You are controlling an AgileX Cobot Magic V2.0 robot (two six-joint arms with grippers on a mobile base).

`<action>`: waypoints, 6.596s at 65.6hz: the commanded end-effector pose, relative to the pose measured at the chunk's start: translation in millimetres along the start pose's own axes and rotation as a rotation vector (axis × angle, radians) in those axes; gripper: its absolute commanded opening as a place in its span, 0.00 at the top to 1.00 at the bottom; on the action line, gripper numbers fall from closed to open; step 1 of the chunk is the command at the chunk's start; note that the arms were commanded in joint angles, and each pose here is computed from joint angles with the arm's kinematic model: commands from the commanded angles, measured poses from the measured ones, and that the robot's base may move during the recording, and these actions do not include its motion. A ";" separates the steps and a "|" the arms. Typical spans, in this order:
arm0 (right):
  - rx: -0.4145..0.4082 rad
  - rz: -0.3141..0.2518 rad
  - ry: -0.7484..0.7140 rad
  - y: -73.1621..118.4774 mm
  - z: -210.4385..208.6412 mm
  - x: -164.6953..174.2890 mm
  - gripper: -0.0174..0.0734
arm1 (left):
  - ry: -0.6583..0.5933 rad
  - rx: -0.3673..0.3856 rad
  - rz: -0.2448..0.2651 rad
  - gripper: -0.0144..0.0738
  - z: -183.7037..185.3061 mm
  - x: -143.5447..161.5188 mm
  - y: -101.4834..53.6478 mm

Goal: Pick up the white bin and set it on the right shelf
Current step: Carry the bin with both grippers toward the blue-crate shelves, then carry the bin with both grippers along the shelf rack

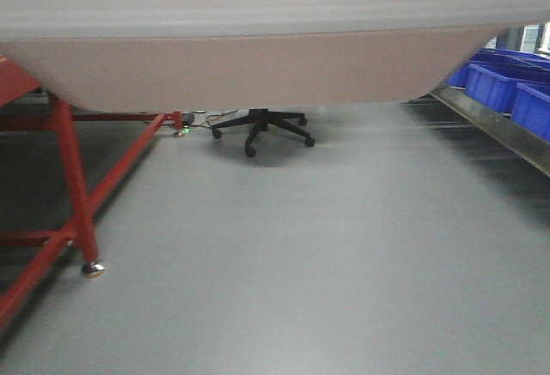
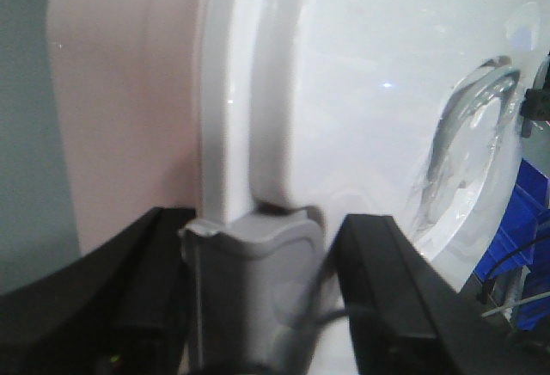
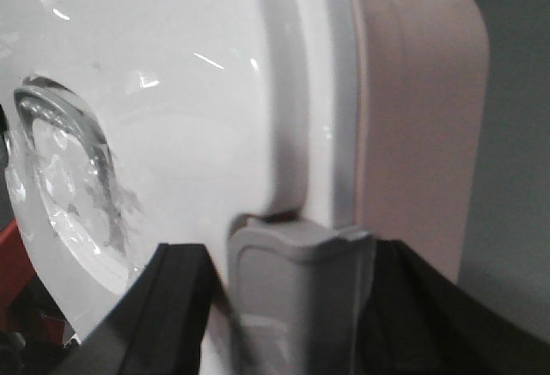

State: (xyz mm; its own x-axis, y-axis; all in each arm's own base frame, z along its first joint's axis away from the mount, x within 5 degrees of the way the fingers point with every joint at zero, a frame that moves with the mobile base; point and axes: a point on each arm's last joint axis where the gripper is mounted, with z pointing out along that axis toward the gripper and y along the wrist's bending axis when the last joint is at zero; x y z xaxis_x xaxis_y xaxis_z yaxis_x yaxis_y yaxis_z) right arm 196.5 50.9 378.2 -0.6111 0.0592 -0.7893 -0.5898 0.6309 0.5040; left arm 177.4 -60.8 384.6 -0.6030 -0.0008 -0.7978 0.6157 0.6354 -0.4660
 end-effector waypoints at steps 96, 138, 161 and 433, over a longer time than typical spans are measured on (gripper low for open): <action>-0.234 0.013 -0.058 33.6 -8.4 -9.3 0.40 | -0.064 0.203 -0.007 0.62 -6.9 -9.4 -29.3; -0.232 0.013 -0.060 33.5 -8.3 -9.4 0.40 | -0.064 0.203 -0.007 0.62 -6.9 -9.4 -29.3; -0.232 0.013 -0.060 33.5 -8.3 -9.4 0.40 | -0.064 0.203 -0.007 0.62 -6.9 -9.4 -29.3; -0.232 0.013 -0.060 33.5 -8.3 -9.4 0.40 | -0.064 0.203 -0.007 0.62 -6.9 -9.4 -29.3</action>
State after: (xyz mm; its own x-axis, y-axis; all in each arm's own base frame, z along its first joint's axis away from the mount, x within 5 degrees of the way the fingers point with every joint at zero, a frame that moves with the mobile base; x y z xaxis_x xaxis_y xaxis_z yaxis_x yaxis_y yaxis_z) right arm 196.5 50.9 378.2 -0.6111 0.0592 -0.7893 -0.5898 0.6309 0.5040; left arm 176.8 -61.1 384.5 -0.6063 0.0032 -0.7953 0.6181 0.6311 -0.4687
